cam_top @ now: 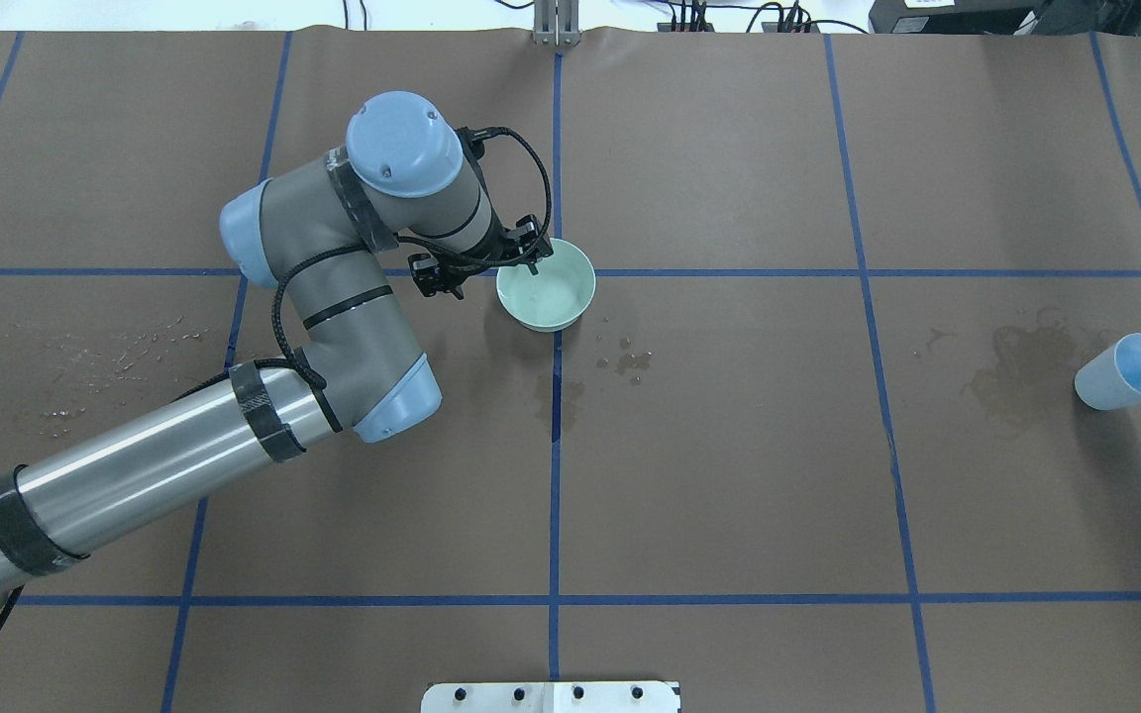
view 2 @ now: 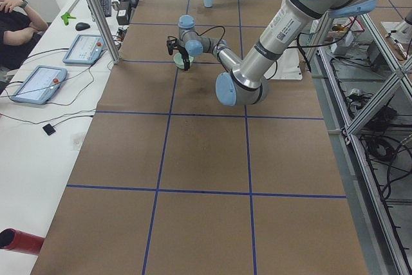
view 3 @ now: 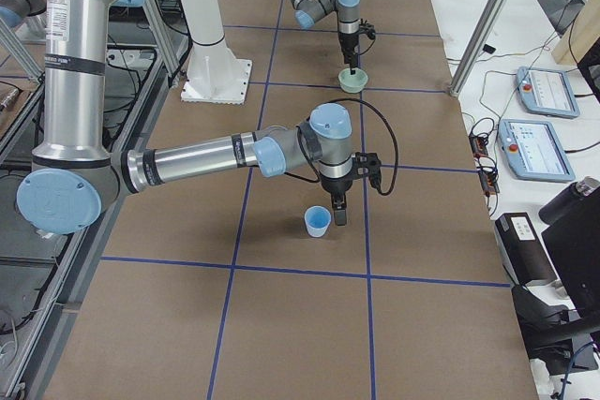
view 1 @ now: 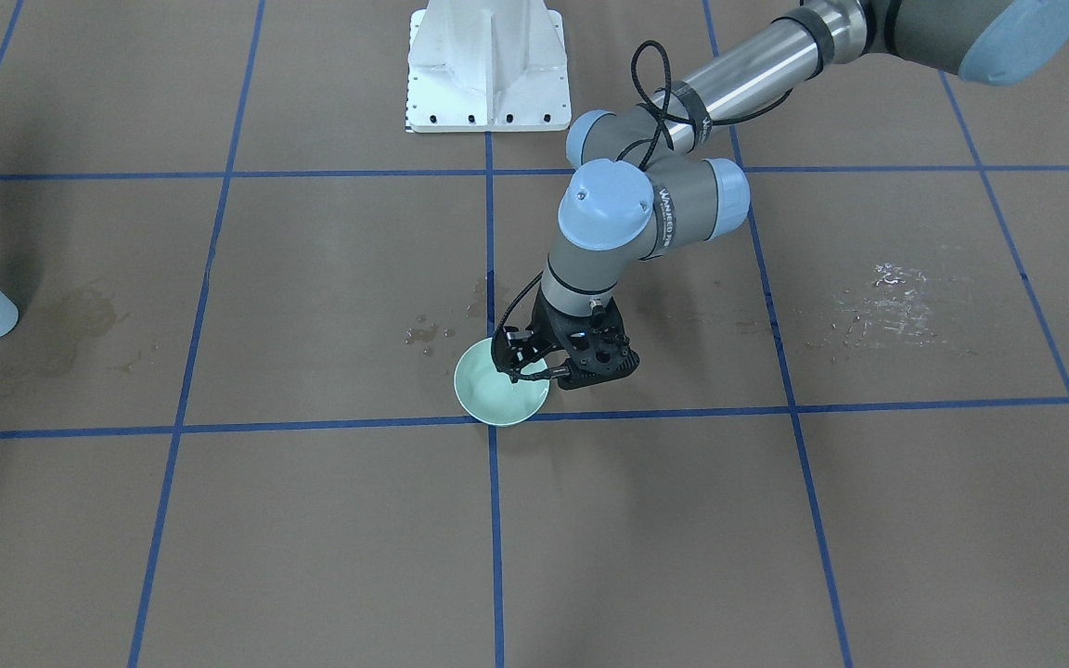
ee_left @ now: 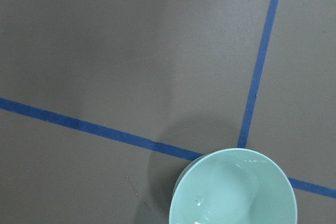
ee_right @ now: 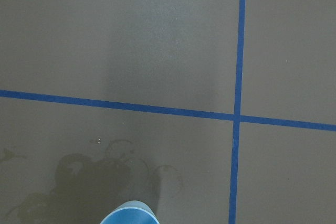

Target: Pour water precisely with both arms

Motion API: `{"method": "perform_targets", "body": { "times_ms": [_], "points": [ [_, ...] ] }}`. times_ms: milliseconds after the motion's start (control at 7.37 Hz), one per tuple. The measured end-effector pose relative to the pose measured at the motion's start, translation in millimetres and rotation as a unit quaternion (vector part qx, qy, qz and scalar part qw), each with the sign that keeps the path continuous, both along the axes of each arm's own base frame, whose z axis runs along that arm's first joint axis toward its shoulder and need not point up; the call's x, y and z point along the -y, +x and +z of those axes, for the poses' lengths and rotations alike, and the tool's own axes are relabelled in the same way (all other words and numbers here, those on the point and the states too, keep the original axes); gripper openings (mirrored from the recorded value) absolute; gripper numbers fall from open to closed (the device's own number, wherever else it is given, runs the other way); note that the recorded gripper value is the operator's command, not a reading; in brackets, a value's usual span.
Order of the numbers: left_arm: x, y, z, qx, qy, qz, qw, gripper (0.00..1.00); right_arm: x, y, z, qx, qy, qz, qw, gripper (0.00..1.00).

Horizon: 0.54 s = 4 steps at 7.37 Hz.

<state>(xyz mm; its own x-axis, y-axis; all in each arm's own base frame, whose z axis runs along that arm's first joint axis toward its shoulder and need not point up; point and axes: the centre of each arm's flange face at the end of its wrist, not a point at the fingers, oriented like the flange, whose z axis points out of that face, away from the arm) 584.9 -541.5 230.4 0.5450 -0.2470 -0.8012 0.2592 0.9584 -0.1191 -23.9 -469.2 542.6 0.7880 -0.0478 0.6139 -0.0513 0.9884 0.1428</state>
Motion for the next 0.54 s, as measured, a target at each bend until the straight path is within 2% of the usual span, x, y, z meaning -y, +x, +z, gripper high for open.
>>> {"method": "perform_targets", "body": {
  "times_ms": [136,271,543],
  "points": [
    [-2.3,6.2,4.3,0.001,0.001,0.002,1.0,0.29,3.1,-0.6,-0.2,-0.005,-0.014,-0.007,0.9999,1.0],
    [-3.3,8.8,5.2,0.001,0.001,0.003,1.0,0.0,5.2,-1.1,-0.4,-0.009,-0.021,-0.014,0.9996,1.0],
    [-2.9,9.3,0.5,-0.001,0.003,0.004,1.0,0.0,6.6,-1.5,-0.3,-0.013,-0.026,-0.018,0.9994,1.0]
  ]
}}
